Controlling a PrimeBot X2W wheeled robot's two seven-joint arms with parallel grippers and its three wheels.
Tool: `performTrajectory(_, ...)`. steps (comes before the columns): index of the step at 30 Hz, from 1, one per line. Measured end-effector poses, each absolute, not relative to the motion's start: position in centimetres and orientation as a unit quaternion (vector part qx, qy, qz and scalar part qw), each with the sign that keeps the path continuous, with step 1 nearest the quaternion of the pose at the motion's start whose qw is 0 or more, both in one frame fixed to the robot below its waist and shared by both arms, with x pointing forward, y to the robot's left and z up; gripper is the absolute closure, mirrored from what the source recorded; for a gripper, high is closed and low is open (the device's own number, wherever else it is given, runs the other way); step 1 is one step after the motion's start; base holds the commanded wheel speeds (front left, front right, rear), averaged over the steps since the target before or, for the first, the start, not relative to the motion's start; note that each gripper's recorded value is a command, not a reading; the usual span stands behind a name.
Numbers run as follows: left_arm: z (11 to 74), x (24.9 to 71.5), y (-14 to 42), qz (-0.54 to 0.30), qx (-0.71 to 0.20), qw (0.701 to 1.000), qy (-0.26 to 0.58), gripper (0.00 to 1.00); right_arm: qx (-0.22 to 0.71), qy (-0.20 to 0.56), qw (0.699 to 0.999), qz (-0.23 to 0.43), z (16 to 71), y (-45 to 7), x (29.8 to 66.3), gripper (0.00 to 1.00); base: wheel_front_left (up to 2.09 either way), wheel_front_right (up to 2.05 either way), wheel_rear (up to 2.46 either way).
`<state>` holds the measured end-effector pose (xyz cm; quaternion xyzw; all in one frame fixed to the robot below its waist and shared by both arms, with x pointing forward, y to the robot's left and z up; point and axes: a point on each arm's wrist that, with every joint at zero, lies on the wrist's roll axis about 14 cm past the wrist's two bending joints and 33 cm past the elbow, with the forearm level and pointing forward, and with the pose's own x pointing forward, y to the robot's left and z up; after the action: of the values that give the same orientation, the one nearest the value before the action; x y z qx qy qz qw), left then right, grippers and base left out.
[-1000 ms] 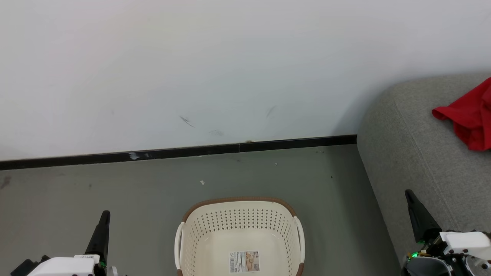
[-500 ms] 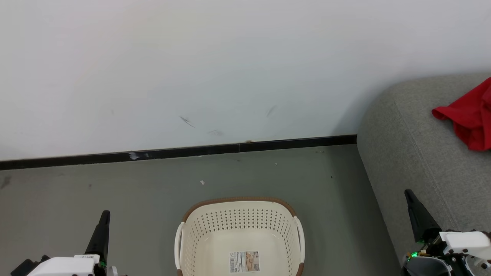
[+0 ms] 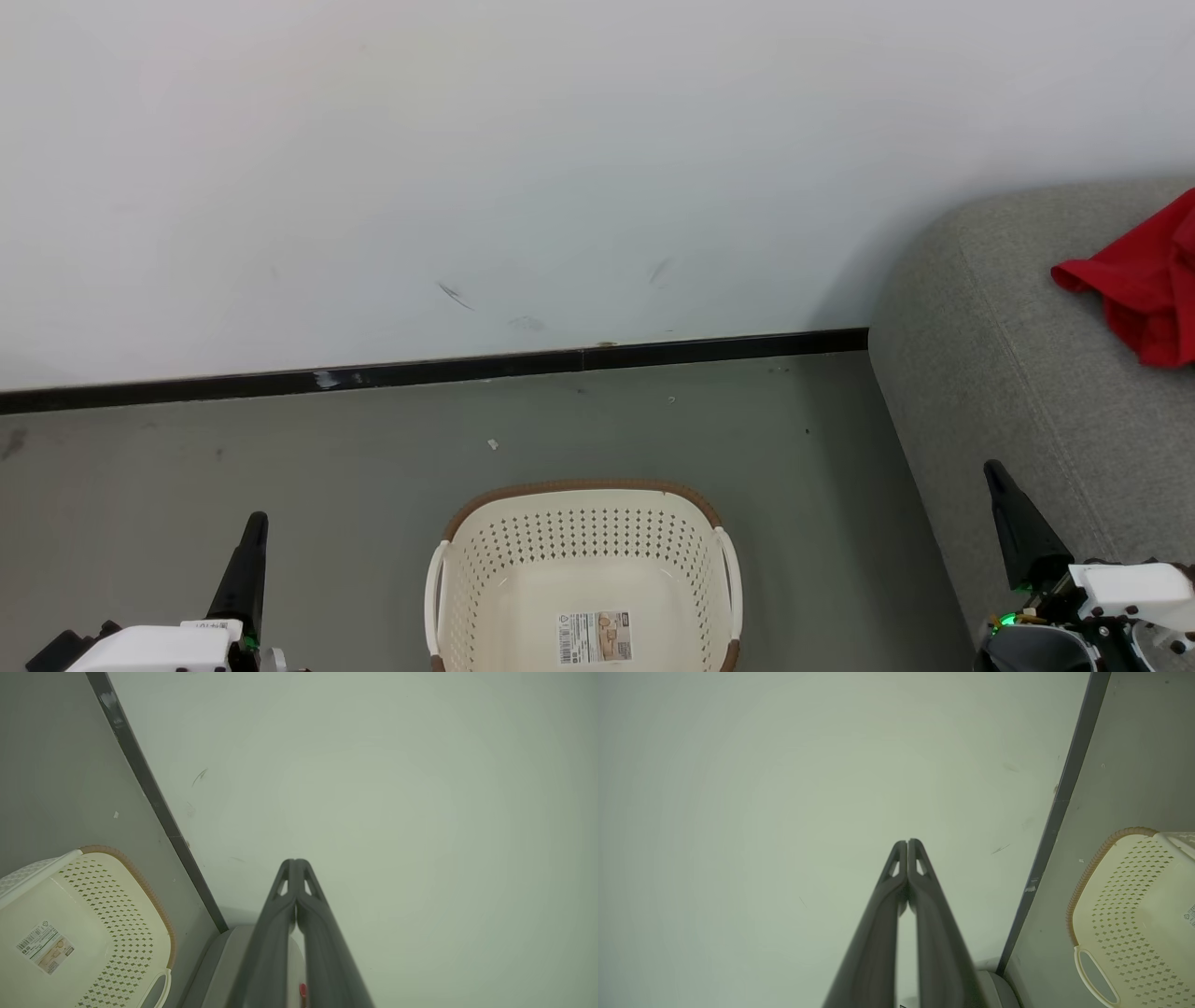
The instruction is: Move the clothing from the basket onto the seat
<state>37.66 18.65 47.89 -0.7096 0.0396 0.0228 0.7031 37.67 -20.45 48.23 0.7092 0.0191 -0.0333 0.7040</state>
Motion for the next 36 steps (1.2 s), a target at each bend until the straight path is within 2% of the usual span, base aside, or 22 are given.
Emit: performTrajectory(36,47.92,37.67,18.65,0.023,-0.71,0.703,0.039,1.0,0.709,0.019,0.704,-0.032,48.29,-20.37,37.69,1.0,0.0,0.0,0.0)
